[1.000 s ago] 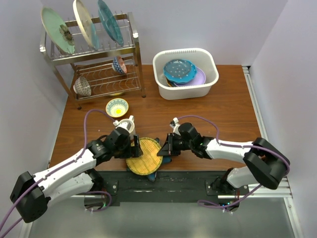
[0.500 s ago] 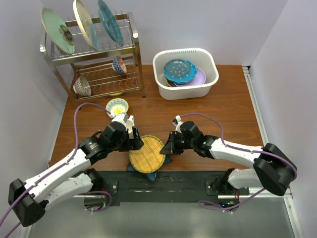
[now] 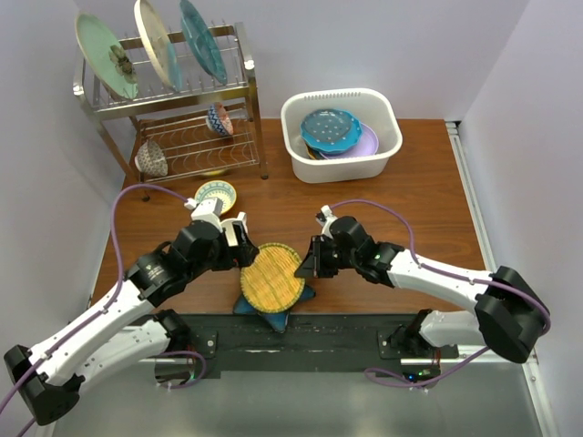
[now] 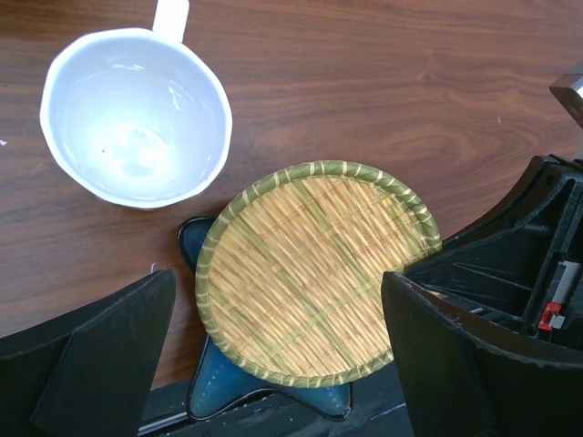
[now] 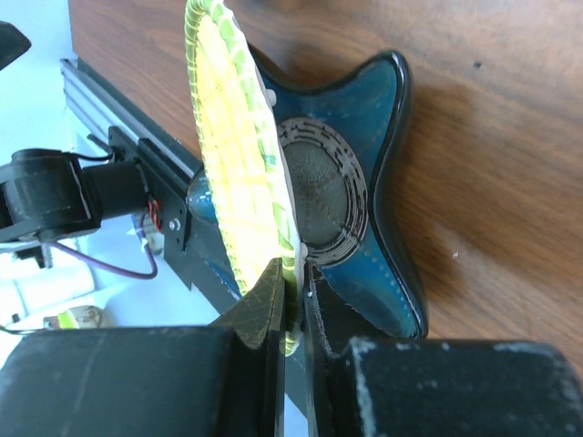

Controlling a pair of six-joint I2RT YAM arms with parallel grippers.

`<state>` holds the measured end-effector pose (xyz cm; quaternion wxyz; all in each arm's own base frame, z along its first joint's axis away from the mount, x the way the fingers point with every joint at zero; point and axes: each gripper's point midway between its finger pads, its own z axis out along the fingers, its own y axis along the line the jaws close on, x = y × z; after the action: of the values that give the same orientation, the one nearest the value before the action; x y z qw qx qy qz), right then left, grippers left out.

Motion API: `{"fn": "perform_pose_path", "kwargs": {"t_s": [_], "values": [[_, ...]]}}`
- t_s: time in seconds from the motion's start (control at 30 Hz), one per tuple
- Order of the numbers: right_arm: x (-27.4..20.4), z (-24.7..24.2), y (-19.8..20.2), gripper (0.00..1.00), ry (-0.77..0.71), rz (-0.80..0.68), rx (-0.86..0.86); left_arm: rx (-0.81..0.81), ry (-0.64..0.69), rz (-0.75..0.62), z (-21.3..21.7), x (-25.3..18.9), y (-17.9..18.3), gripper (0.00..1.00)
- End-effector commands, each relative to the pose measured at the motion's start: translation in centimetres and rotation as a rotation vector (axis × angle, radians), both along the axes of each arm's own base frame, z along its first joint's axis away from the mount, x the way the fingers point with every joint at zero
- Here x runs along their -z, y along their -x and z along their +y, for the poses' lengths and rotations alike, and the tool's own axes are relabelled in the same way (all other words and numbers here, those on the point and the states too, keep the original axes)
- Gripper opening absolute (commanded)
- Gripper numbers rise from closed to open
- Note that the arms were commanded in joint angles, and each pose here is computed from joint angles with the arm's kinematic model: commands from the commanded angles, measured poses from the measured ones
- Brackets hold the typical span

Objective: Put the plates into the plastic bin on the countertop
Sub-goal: Pick up the plate from the corner of the board.

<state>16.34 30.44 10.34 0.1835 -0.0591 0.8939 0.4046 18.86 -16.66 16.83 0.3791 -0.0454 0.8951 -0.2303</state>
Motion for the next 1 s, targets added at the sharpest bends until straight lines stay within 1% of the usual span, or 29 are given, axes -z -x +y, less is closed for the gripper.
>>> {"fn": "perform_pose_path", "kwargs": {"t_s": [0.0,0.43,0.7,0.97], "values": [[-4.1,1.0,-1.9,0.0,-0.053,-0.117,0.003,-0.025,0.019,-0.078,0.2,-2.9,-0.9,1.0],[-5.3,0.3,-3.8,0.0,-0.009,-0.16,0.024,-0.046,0.0,-0.073,1.1,-2.3,-0.5,1.0],[-5.9,-1.2,-6.2,0.0,0.024,-0.169,0.083,-0.028,-0.006,-0.072,0.9,-2.1,-0.5,1.0],[-6.7,-2.8,-9.0,0.0,0.007,-0.172,0.131,-0.006,-0.015,-0.052,0.3,-1.3,-0.6,1.0]]}}
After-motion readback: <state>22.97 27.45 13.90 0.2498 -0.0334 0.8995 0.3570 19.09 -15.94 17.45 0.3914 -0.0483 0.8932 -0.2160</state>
